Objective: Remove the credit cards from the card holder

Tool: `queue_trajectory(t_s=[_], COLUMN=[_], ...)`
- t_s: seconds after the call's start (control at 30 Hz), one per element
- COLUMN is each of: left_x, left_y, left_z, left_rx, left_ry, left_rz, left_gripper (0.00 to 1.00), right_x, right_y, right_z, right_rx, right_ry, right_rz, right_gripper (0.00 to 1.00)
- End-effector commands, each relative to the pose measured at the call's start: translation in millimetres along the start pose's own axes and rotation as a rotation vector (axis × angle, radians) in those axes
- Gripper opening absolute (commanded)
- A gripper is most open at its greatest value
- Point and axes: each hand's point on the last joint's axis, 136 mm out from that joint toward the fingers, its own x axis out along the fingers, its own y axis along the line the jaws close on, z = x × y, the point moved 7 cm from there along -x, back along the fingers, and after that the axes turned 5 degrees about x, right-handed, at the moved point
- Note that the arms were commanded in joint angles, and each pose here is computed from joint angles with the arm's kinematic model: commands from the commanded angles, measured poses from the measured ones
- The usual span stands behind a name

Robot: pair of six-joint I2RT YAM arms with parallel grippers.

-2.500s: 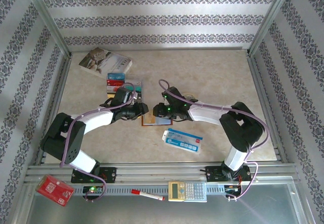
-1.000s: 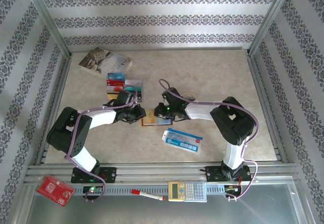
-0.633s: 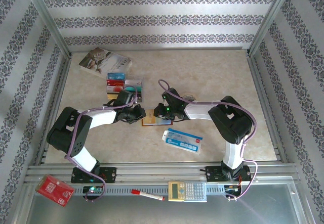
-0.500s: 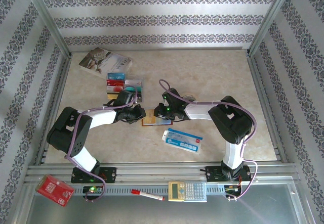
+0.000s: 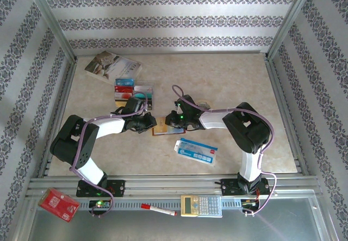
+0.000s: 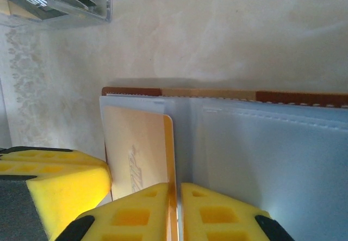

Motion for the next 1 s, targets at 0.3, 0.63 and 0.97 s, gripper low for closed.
queue_trajectory(t_s=[0.3,0.63,0.97], left_x=[9,4,-1], left_y=[13,14,10], left_z=[-8,-8,-5], left_rx=[-0.003,0.004,0.019], left_ry=[0.064,0.05,0.045], left_rz=[0.05,0.073,0.075], left_gripper=[0.14,0.17,0.17], right_x=[1,-9,-17], right_y=[0,-4,-14], right_z=[-7,-1,4], right_rx=[-0.04,-0.044,-0.026], right_ry=[0.032,-0.017,-0.051], right_rz=[0.045,0.031,0.004], right_gripper=[0.15,0.09,0.07])
